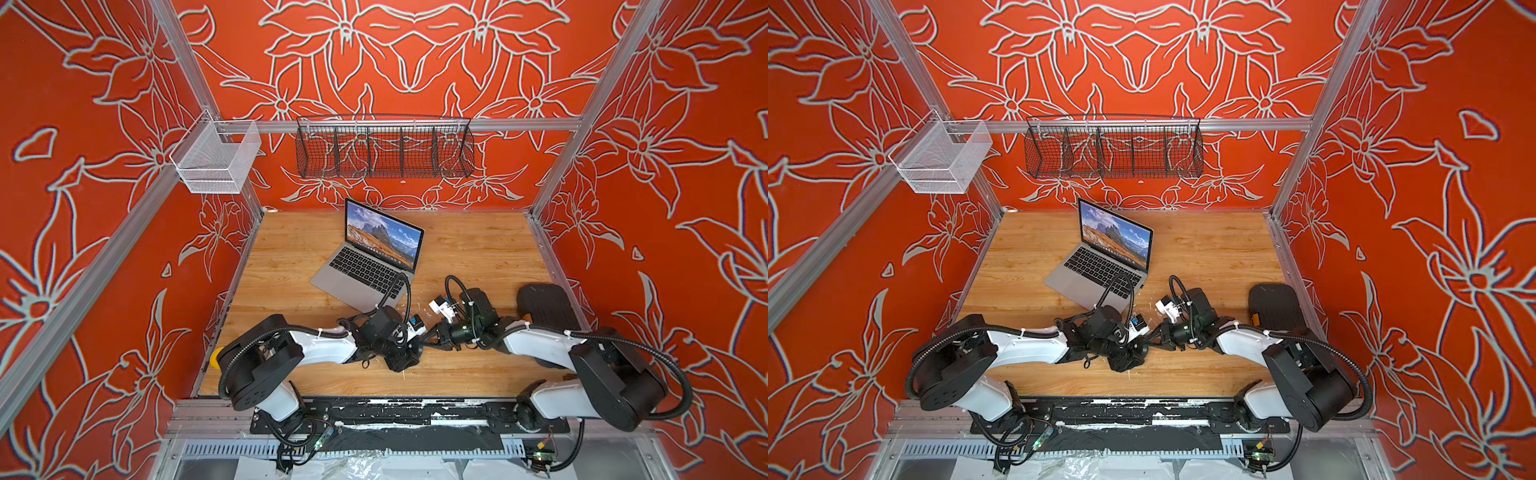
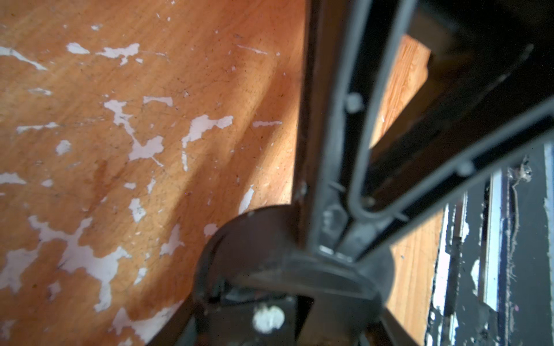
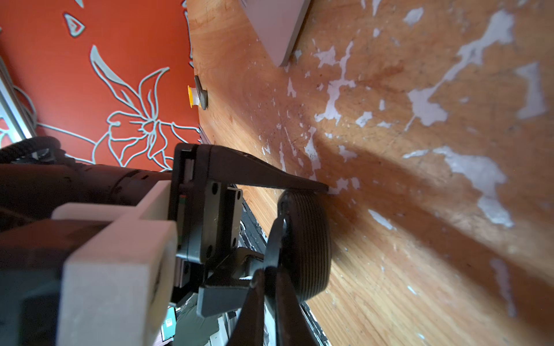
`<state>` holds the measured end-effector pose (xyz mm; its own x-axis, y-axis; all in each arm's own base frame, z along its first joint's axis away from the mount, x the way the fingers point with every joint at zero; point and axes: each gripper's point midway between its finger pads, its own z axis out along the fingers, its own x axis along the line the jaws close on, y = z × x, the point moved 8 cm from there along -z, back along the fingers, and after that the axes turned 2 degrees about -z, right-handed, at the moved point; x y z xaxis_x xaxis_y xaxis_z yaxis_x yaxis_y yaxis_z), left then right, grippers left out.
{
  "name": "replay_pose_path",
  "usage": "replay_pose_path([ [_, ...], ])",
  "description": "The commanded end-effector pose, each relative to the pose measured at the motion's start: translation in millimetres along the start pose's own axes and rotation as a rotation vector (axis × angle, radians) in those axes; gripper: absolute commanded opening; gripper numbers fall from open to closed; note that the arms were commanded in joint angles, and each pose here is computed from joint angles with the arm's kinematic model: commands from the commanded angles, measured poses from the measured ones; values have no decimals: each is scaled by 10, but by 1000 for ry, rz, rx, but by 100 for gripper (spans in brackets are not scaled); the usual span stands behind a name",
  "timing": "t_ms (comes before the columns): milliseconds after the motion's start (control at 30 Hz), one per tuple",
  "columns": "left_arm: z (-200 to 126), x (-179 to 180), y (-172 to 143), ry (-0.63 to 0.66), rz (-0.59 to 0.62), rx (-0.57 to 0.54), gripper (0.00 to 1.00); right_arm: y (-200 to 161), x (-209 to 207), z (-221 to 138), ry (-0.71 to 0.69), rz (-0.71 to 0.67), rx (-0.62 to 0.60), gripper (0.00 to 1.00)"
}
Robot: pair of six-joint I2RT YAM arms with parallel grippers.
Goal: Insert the wireless mouse receiver into the laptop
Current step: Close the lid on the mouse.
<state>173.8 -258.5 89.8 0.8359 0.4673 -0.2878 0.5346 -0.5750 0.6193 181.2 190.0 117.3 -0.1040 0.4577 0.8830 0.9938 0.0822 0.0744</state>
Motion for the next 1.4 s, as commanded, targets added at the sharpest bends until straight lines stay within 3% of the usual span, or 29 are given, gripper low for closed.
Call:
replay_pose_path([
  [0,87,35,-363,23,-42,179,24,77,-7,-6,-43,-28,-27,9],
  [300,96,31,-374,35,-40,187,23,60,-90,11,-87,-22,-9,11],
  [567,102,26,-380,31,-42,191,24,65,48,-156,-118,-99,-81,32],
  [700,99,25,-383,37,-40,188,24,6,77,-263,-175,-136,-101,48],
  [767,109,27,-386,33,-41,193,24,-34,68,-264,-164,-133,-98,58],
  [867,131,22,-385,29,-41,204,24,-70,38,-210,-124,-103,-105,64],
  [1167,153,23,-398,26,-44,218,24,-94,11,64,-133,-96,-110,66],
  [1367,159,26,-396,28,-46,222,24,-124,-97,211,-179,-77,-79,57],
])
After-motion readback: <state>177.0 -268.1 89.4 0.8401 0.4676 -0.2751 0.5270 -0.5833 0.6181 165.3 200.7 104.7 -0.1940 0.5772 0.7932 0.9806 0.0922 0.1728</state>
